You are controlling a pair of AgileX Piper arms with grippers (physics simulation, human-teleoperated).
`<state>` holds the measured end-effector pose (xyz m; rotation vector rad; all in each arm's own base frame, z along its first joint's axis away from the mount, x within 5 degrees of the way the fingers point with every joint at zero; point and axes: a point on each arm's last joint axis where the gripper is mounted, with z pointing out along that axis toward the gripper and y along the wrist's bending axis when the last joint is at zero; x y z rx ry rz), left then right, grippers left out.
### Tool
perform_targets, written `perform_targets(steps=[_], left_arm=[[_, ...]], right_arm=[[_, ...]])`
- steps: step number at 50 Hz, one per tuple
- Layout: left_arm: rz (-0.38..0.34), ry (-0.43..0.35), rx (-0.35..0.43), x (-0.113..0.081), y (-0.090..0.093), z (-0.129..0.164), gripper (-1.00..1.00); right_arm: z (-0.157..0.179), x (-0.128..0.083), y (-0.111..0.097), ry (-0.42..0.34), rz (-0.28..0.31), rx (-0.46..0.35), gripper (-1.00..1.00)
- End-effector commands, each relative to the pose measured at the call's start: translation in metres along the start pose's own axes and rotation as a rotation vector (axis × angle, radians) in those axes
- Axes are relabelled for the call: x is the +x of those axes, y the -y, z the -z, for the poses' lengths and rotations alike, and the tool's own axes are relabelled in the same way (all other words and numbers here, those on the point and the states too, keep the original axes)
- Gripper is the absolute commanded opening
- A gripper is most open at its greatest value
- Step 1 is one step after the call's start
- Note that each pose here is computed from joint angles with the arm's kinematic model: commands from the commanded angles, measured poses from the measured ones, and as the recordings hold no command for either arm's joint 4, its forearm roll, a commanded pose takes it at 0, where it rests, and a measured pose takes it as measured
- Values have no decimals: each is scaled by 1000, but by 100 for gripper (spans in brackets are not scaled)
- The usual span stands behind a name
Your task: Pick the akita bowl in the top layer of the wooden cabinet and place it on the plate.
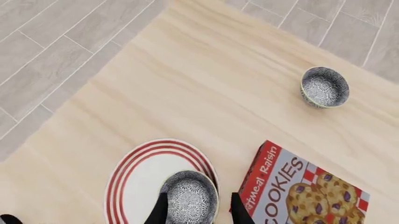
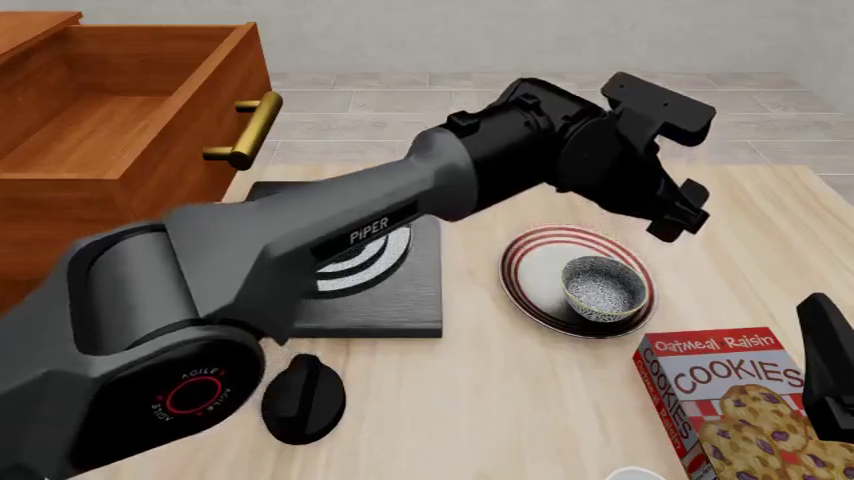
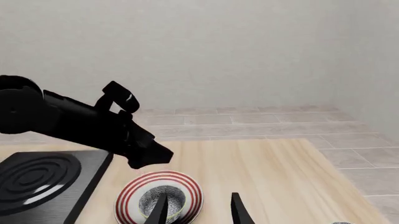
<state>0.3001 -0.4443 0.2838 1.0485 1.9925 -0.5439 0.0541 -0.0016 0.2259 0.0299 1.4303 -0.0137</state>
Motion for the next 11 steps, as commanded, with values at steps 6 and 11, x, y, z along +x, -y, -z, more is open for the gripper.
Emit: perform_targets(steps=[6,11], left_arm=[[18,57,1,-21,0,33,100],[20,79,10,-27,5,48,100]], right_arm=[[0,0,0,-1,7,-5,100],[0,2,-1,-6,10,-10,100]])
